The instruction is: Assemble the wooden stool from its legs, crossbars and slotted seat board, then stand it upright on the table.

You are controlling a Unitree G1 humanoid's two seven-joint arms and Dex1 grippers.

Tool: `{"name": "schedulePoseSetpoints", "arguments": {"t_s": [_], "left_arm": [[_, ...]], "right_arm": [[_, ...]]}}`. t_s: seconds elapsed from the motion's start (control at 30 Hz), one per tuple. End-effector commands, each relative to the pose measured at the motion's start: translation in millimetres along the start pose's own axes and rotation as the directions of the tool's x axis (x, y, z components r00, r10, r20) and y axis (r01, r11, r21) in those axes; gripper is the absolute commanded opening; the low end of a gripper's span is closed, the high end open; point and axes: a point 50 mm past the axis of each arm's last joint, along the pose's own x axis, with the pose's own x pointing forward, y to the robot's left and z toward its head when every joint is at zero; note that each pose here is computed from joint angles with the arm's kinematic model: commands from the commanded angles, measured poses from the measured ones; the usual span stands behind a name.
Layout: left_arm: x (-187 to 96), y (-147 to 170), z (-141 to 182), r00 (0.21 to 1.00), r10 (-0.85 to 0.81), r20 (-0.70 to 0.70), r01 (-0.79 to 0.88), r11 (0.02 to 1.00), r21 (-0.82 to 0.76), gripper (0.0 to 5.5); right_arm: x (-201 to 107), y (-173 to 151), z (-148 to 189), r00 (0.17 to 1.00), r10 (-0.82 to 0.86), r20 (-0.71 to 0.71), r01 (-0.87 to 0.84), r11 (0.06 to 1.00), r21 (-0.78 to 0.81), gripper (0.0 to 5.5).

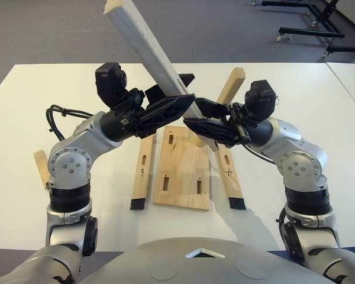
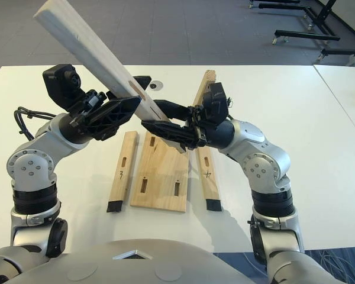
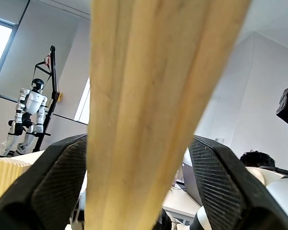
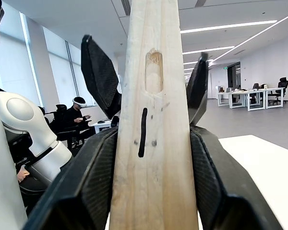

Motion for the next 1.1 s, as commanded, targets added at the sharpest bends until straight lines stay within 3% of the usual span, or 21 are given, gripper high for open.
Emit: {"name": "schedulePoseSetpoints", "arguments": {"t_s": [0.03, 0.13, 0.43, 1.0, 1.1], "left_arm": [[1, 1, -2, 1.000, 0.009, -0.001, -0.009, 1.000, 0.003, 3.51], [2, 0, -2, 1.000, 0.005, -0.001, -0.005, 1.000, 0.003, 3.51], [4, 4, -1, 0.999, 0.032, 0.022, -0.033, 0.999, 0.027, 2.22], [-4, 10, -7, 0.998, 0.055, 0.036, -0.057, 0.998, 0.037, 2.19], [-5, 10, -8, 0.997, 0.061, 0.035, -0.063, 0.997, 0.040, 2.07]], "right_arm": [[1, 0, -1, 1.000, -0.004, 0.009, 0.004, 1.000, 0.005, 2.02], [1, -1, 2, 0.999, -0.014, 0.032, 0.014, 1.000, 0.003, 2.02], [-1, -5, 4, 0.999, -0.042, 0.015, 0.042, 0.999, -0.013, 2.02], [-6, -6, 7, 0.998, -0.059, 0.031, 0.061, 0.996, -0.064, 2.02], [-10, -4, 6, 0.999, -0.045, 0.013, 0.045, 0.998, -0.035, 2.76]]}}
